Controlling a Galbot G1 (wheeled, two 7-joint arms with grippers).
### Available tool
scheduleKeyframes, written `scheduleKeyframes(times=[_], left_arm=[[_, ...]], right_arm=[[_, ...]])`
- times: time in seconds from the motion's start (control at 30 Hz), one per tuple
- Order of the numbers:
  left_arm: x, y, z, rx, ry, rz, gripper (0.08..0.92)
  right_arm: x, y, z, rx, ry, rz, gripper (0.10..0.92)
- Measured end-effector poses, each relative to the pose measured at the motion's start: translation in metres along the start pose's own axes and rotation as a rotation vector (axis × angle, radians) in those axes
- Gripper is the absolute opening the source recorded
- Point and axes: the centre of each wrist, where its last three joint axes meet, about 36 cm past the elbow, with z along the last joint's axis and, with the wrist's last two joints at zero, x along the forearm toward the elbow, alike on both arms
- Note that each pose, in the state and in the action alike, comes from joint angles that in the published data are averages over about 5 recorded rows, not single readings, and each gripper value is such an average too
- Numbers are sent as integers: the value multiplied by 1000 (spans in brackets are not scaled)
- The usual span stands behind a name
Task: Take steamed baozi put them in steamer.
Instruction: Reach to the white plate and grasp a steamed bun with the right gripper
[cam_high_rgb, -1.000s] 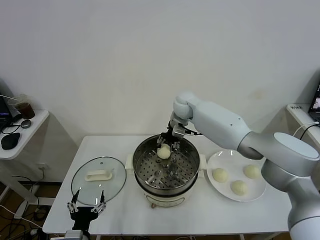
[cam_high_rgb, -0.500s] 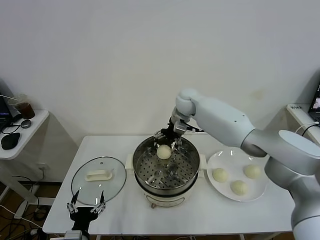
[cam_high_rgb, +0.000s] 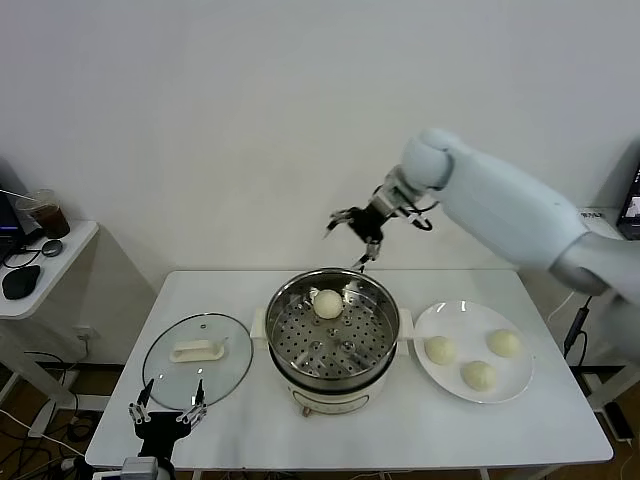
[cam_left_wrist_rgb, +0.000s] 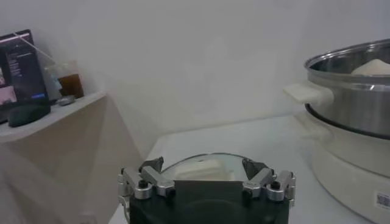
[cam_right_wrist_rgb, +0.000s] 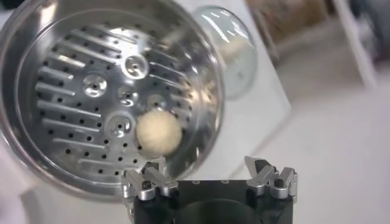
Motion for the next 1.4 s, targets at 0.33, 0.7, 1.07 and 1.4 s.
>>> scheduleKeyframes(times=[0.33,0.7,1.07,1.4], left_arm=[[2,2,-2,0,0,-1,823],[8,4,-3,-3,7,-9,823],[7,2,4,-8,30,-9,823],[4,0,9,-9,42,-6,823]], right_arm=[[26,74,50,-349,171,-48,823],[-28,154,86,-442,264,-135,823],[-85,187,98,-438,288,-221,823],[-118,193,105,-427,309,-239,823]])
